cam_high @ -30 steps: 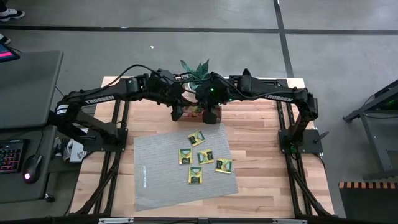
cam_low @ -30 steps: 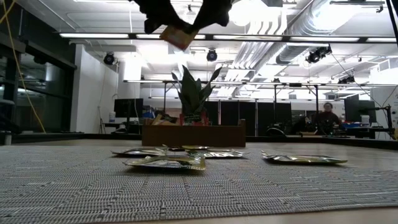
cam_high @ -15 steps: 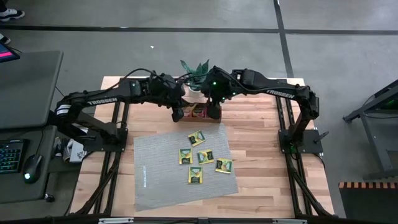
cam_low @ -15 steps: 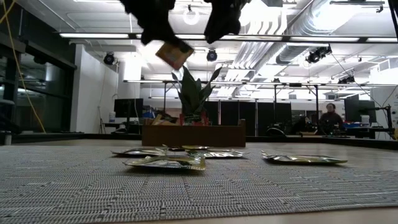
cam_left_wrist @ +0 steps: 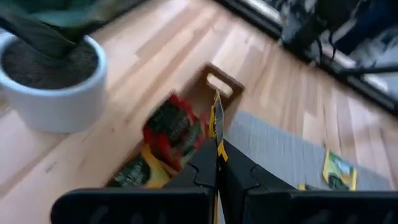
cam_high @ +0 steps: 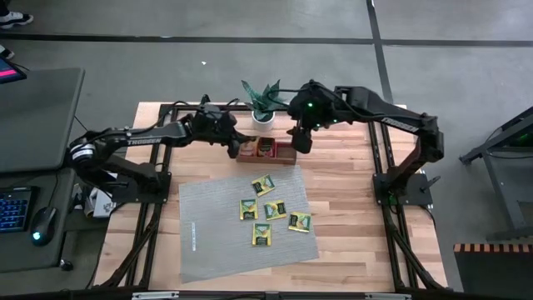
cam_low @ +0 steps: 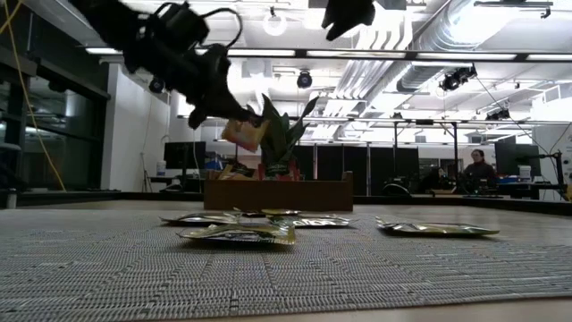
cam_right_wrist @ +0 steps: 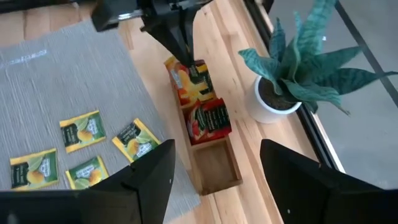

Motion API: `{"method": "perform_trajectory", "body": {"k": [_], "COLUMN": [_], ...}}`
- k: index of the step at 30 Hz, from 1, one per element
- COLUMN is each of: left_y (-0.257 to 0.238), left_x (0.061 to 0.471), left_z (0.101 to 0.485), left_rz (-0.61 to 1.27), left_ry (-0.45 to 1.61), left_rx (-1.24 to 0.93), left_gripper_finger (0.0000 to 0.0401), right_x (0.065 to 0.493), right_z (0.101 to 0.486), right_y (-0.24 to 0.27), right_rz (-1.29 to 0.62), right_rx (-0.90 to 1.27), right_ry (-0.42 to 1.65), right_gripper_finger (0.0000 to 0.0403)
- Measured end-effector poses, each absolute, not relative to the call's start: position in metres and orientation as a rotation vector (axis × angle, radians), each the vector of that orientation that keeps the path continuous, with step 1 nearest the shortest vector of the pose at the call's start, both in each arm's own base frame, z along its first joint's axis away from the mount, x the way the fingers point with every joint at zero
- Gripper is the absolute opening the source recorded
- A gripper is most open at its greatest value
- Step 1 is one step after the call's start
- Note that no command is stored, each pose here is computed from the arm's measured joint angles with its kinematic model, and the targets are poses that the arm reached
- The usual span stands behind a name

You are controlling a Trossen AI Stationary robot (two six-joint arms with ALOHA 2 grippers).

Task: Pick & Place Tea
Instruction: Put the orange tea bag into the left section of the wooden organizer

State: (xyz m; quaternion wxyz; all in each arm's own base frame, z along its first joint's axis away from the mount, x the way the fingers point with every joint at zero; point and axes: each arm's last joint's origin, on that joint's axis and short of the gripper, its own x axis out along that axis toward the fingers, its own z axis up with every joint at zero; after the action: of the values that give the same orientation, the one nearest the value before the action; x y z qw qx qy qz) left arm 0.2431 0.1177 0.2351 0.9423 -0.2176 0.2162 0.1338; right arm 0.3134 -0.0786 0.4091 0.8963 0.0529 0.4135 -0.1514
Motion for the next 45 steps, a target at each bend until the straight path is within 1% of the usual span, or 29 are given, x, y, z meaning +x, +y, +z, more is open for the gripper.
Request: {"method": "perform_trajectory", "body": {"k": [5,11,14,20,26,33,45], "left_y": [0.131,0.141,0.144,0.148,0.153,0.154,0.154], "left_x": [0.225,0.212,0.215,0.222,0.229,0.23,0.23], "left_z": [0.209,0.197,0.195,0.178,0.159,0.153,0.152], "left_rz": [0.304,0.291,0.262,0.223,0.226,0.23,0.225], "left_ry": [0.398,0.34,0.318,0.358,0.393,0.411,0.424], "left_rx": [-0.495,-0.503,-0.496,-0.495,-0.516,-0.503,-0.391], "left_gripper_finger": [0.0,0.0,0.0,0.0,0.0,0.0,0.0001], "right_x": [0.307,0.308,0.308,0.309,0.309,0.309,0.309], "right_z": [0.413,0.413,0.413,0.413,0.413,0.413,0.412], "right_y": [-0.073,-0.066,-0.064,-0.062,-0.062,-0.062,-0.062], "right_rz": [-0.348,-0.364,-0.377,-0.393,-0.417,-0.43,-0.436], "right_rx": [0.115,0.111,0.116,0.129,0.159,0.185,0.196], "right_ry": [0.858,0.867,0.864,0.859,0.853,0.847,0.845], "right_gripper_finger": [0.0232,0.0232,0.0232,0.0232,0.0232,0.0231,0.0231]}}
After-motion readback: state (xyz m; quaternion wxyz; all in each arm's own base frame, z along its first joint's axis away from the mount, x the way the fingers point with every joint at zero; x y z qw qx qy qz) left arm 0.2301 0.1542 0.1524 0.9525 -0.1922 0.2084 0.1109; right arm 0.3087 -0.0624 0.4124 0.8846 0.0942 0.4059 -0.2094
